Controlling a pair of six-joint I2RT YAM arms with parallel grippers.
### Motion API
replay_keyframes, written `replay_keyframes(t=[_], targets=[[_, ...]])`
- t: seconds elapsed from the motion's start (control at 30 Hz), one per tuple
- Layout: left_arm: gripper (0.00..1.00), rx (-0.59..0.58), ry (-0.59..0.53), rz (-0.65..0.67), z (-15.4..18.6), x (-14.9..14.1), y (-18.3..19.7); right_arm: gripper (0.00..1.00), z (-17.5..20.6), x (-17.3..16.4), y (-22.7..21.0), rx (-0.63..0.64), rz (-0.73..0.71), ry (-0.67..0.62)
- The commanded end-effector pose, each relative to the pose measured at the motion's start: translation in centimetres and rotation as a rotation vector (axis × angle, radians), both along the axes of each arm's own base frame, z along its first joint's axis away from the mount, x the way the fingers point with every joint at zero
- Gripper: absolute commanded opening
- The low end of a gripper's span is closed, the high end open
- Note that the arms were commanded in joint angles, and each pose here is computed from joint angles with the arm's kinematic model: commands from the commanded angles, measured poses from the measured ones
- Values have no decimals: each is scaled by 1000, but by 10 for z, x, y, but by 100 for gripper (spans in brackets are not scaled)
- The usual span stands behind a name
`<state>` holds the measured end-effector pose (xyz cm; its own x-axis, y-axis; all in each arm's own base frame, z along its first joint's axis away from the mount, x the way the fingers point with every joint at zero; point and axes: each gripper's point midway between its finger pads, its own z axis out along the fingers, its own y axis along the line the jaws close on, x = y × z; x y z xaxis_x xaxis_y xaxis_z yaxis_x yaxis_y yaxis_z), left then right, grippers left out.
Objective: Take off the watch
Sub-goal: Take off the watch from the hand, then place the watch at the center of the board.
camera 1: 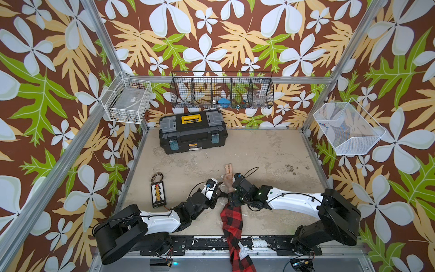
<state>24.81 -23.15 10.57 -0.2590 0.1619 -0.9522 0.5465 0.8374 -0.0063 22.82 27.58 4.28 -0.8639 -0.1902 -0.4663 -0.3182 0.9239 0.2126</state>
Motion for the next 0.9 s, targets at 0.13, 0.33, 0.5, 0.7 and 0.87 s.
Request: replay_keyframes(t=[0.13,0.33,0.5,0.7,0.87], targets=[[0,-2,-2,41,5,3,11,72,-17,9,-4,-67,-37,-5],[0,31,24,124,5,12,31,55,-9,14,-20,-95,-66,-54],[0,38,55,209,10,19,48,52,-10,18,-37,-102,-93,-55],[0,39,174,245,13,25,51,68,-7,17,-32,-86,-68,-49],[0,15,368,232,9,32,50,76,11,22,-34,-63,-79,-90]])
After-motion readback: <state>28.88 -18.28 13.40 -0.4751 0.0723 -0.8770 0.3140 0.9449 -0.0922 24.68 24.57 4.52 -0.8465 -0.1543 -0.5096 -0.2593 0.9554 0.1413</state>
